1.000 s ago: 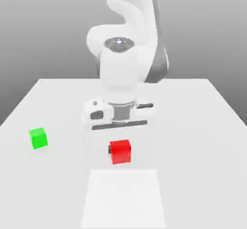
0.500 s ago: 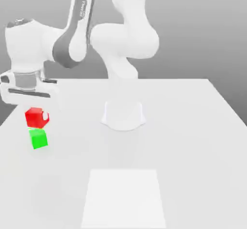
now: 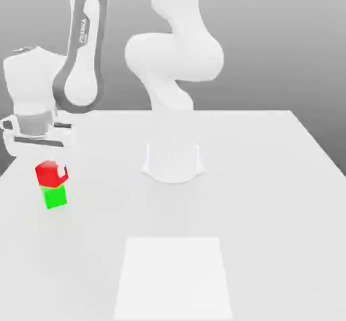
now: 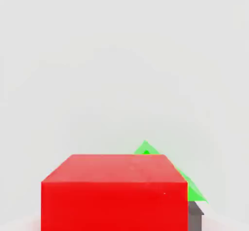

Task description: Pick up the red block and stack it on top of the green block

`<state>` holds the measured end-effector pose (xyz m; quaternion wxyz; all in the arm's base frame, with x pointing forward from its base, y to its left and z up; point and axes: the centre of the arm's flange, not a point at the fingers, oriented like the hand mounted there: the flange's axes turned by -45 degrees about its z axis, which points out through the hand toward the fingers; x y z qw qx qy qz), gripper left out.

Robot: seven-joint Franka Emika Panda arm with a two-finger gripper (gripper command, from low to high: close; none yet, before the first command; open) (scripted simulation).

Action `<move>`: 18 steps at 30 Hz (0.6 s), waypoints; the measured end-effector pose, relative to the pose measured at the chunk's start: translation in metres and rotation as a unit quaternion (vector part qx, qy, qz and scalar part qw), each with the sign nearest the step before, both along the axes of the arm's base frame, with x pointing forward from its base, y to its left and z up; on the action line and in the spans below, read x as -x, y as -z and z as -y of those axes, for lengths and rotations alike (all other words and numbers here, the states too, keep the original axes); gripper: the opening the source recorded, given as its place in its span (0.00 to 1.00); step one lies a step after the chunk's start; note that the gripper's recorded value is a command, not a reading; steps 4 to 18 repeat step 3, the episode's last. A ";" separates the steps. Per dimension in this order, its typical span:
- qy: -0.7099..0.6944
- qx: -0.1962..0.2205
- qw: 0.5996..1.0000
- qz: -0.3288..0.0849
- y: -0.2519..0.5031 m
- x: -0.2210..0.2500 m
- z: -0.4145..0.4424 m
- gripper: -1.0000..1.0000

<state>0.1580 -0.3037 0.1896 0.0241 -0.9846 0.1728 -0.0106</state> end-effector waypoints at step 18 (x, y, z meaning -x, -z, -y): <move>0.003 0.013 1.000 -0.009 0.009 0.006 0.001 0.00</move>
